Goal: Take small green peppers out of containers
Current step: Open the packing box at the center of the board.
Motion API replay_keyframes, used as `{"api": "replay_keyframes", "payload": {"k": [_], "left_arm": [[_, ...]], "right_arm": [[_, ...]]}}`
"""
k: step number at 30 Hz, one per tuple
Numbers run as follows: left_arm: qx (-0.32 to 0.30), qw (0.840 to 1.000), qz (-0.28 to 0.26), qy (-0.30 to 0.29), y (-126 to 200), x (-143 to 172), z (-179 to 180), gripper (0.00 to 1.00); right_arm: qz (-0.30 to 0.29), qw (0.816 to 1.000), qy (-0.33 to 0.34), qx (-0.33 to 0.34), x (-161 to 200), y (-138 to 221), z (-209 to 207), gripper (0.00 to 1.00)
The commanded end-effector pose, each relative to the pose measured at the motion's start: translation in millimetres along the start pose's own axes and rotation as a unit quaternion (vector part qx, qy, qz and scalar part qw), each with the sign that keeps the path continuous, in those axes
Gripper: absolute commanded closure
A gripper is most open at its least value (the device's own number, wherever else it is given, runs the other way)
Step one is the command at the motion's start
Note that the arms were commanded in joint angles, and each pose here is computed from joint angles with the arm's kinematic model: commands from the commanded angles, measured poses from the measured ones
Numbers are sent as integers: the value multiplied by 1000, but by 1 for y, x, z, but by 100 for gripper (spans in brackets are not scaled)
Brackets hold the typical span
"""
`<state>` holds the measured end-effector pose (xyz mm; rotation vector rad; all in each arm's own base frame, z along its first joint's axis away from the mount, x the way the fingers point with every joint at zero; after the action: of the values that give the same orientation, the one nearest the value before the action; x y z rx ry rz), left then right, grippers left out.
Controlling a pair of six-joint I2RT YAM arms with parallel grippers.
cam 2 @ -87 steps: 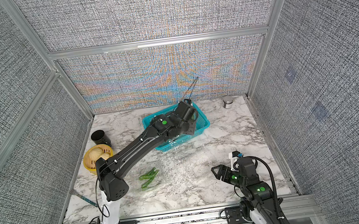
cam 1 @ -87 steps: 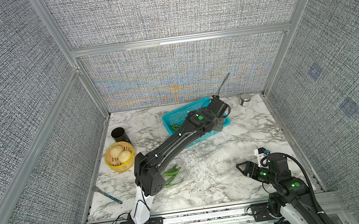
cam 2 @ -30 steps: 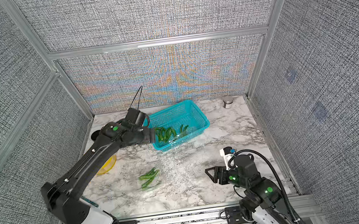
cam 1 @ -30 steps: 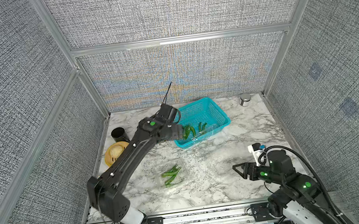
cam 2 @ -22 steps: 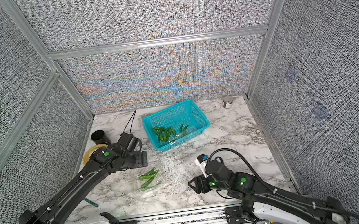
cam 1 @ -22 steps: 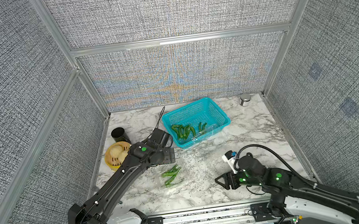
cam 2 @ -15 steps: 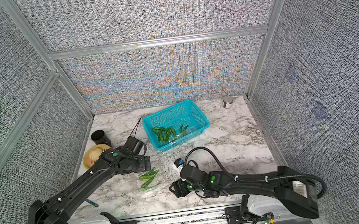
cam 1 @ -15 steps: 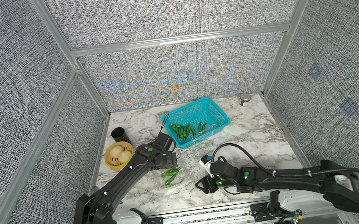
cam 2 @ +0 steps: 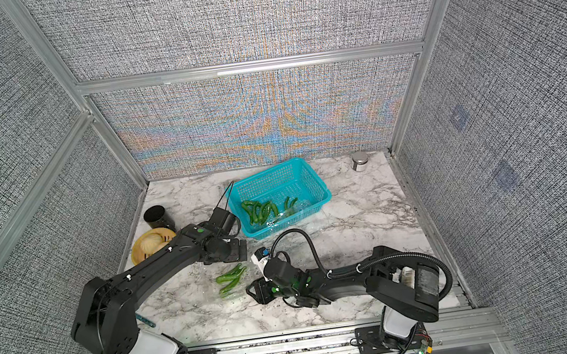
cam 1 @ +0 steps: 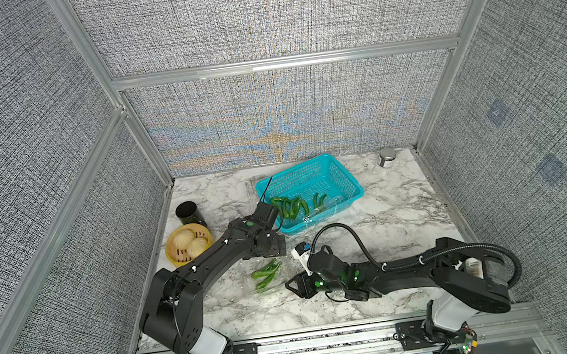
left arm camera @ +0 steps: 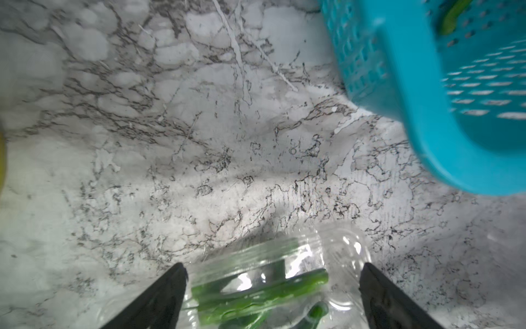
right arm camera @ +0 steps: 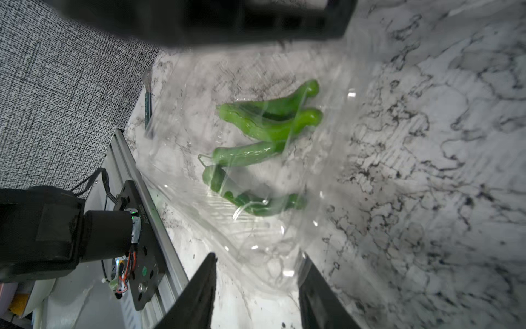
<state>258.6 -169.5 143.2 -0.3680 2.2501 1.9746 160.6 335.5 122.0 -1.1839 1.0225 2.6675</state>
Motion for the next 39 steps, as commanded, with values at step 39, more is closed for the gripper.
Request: {"api": "replay_keyframes", "payload": {"k": [39], "left_arm": [[-9, 993, 8, 114, 7, 60, 44, 15]], "right_arm": [[-114, 986, -116, -34, 25, 20, -9, 33]]}}
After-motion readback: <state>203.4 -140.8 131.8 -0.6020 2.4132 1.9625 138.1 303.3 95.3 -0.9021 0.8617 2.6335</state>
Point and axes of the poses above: each gripper's point midway between its finger pads, its own y axis back along the fingers, its own z axis along the line the jaws close on, x = y × z, the point moved 7 cm from there along y, back along the fingers, and after that the axes turned 10 degrees about y, right-handed, at the moved point
